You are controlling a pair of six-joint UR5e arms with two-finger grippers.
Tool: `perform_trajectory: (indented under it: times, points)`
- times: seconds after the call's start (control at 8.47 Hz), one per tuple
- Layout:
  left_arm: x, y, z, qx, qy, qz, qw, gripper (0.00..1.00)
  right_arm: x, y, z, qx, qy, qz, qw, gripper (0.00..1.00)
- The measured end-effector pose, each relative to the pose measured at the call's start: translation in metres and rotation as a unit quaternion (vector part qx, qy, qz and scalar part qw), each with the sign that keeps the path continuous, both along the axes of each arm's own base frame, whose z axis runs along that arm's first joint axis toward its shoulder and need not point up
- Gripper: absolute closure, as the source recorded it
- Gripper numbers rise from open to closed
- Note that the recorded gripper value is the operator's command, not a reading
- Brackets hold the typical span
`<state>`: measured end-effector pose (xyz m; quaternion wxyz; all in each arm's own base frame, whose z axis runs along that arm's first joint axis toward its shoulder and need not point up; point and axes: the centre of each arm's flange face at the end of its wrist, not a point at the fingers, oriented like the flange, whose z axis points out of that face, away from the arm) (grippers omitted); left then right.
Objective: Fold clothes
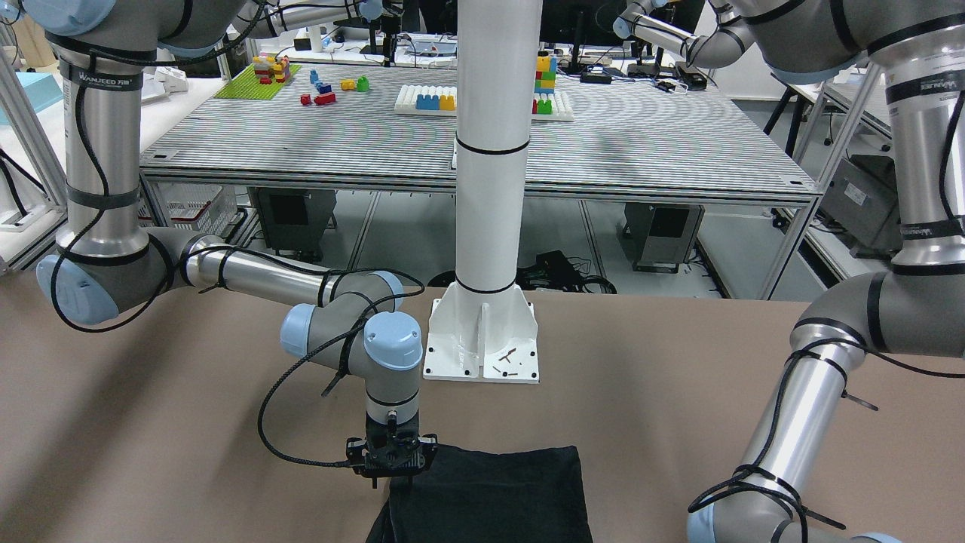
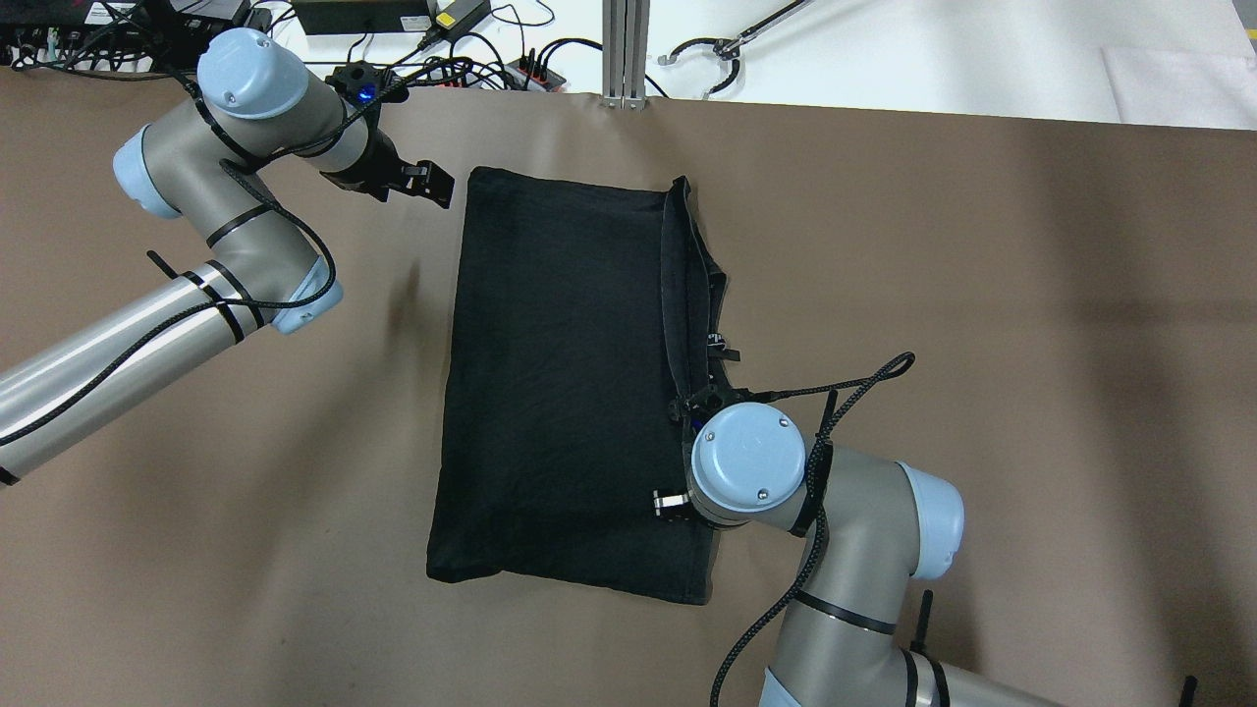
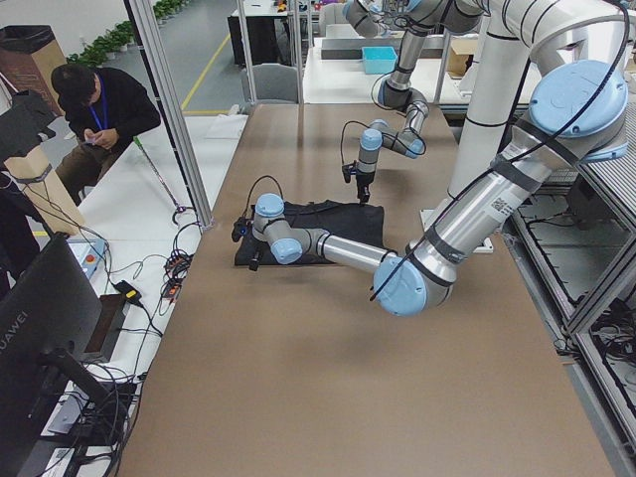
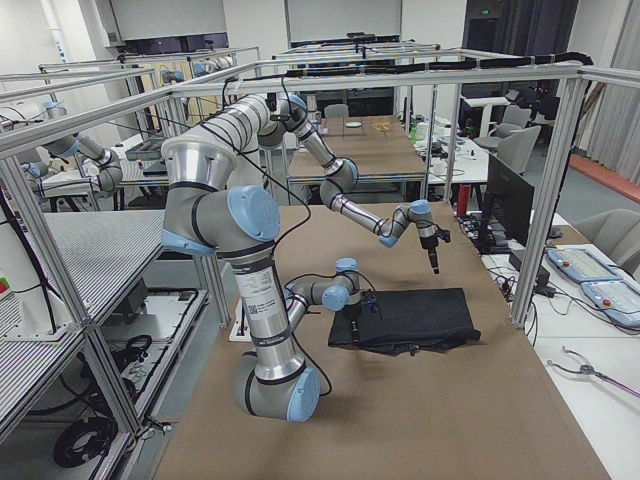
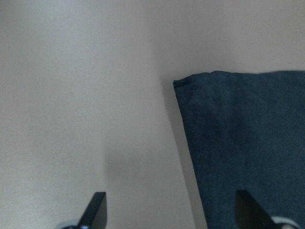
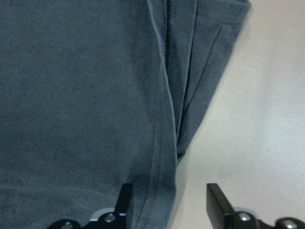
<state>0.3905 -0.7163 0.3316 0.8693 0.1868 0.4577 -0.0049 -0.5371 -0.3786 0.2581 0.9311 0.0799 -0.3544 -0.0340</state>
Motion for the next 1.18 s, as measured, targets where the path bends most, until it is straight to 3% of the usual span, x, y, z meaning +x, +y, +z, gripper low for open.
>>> perform_trajectory:
  times: [0.35, 0.83, 1.18]
  points:
    - [0.0, 0.001, -0.001, 0.0, 0.001, 0.0, 1.0, 0.06, -0.006, -0.032, -0.017, 0.001, -0.001, 0.02, 0.9998, 0.07]
    - [0.004, 0.002, -0.002, 0.0, 0.001, 0.002, 1.0, 0.06, -0.02, -0.132, -0.01, 0.001, 0.025, 0.059, 0.998, 0.07]
    - [0.006, 0.002, -0.002, 0.0, 0.0, 0.003, 1.0, 0.06, -0.024, -0.15, 0.004, 0.008, 0.02, 0.063, 0.9978, 0.07]
